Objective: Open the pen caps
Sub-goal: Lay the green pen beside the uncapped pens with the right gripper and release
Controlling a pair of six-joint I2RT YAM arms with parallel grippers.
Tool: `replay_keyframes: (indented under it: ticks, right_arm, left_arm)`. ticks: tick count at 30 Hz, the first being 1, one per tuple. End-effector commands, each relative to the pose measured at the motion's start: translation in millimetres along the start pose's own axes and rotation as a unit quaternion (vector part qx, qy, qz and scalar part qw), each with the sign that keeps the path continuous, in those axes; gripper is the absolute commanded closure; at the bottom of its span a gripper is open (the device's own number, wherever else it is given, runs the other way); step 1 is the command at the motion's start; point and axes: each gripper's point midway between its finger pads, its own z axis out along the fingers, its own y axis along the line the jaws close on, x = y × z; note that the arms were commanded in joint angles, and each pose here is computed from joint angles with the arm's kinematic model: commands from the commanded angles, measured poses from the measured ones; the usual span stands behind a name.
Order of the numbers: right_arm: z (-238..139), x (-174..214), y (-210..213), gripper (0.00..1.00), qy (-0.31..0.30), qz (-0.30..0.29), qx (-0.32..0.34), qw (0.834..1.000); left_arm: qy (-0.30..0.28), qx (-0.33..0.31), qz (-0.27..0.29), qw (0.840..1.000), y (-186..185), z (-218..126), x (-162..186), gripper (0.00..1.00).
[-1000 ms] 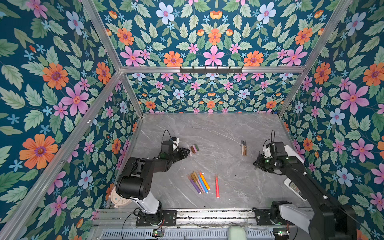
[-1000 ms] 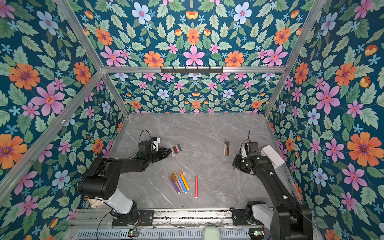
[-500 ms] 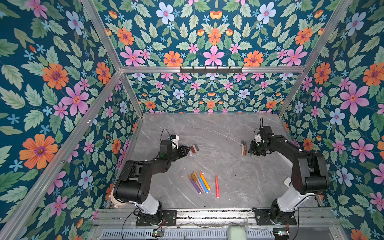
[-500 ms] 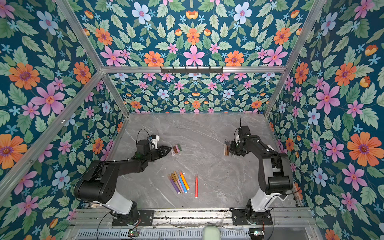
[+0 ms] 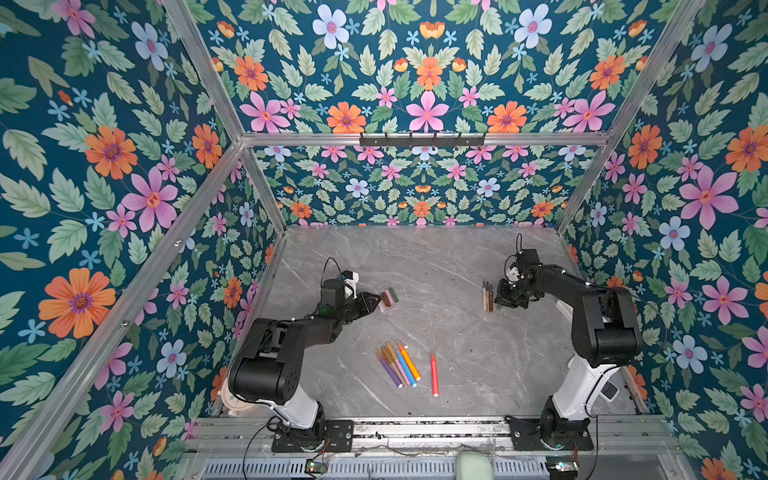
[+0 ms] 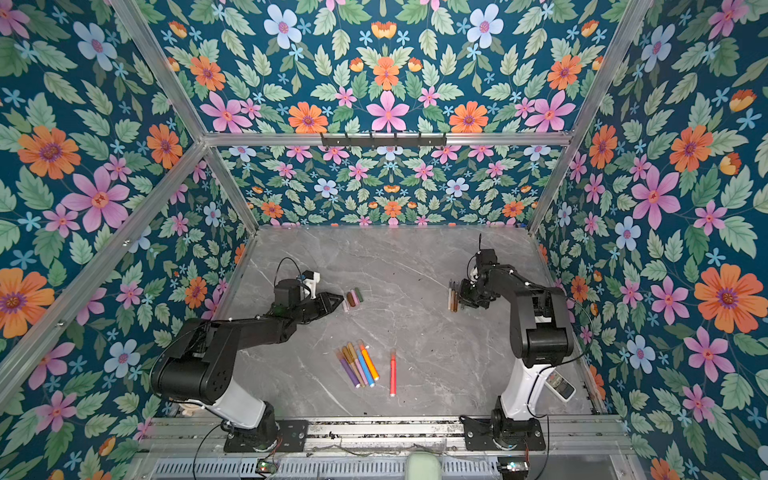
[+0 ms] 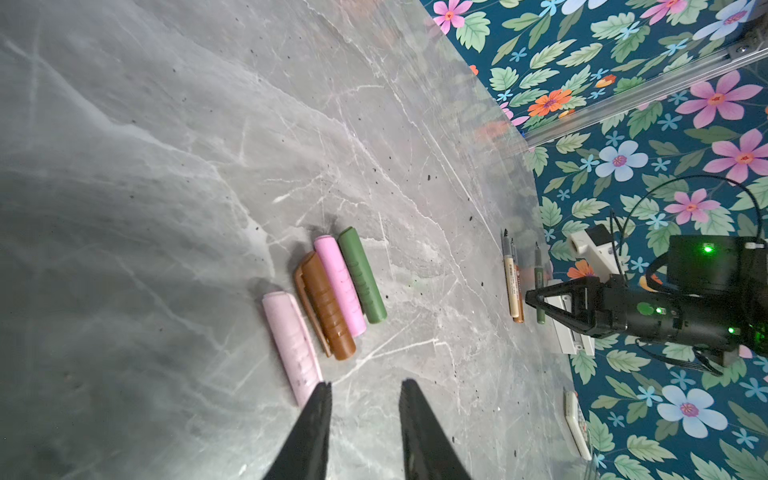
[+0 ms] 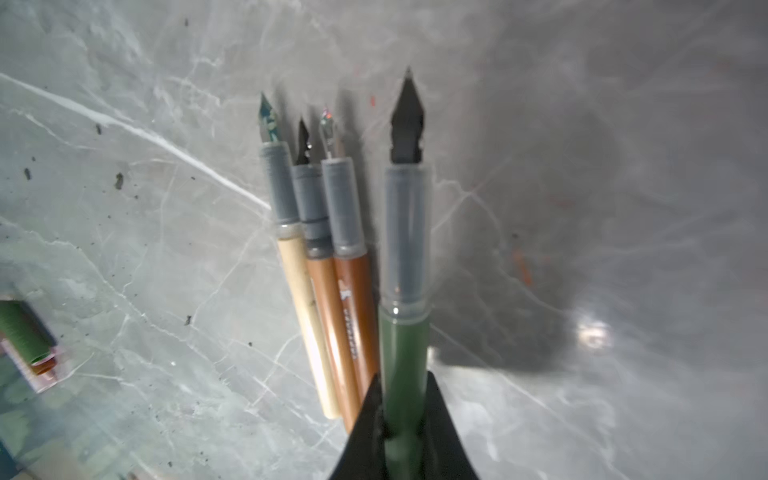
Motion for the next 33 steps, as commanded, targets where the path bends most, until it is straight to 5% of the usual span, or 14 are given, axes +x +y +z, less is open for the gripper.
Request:
replay_keyframes:
  ticks: [1, 11, 33]
  right_arm:
    - [2, -1, 5, 0.85, 0.002, 0.004, -0.023, 1.0]
    - [4, -7, -2, 0.66, 0.002, 0.03, -0.055, 0.998]
    - [8, -13, 4, 0.6, 0.005, 0.034, -0.075, 0.997]
  left_arm:
    - [-0.001, 0.003, -0.001, 1.0, -2, 0, -2, 0.68]
    - [0.003, -0.003, -0.001, 1.0, 3, 3, 0, 0.68]
    - [0.014, -0.006, -0.006, 1.0, 7, 9, 3, 0.68]
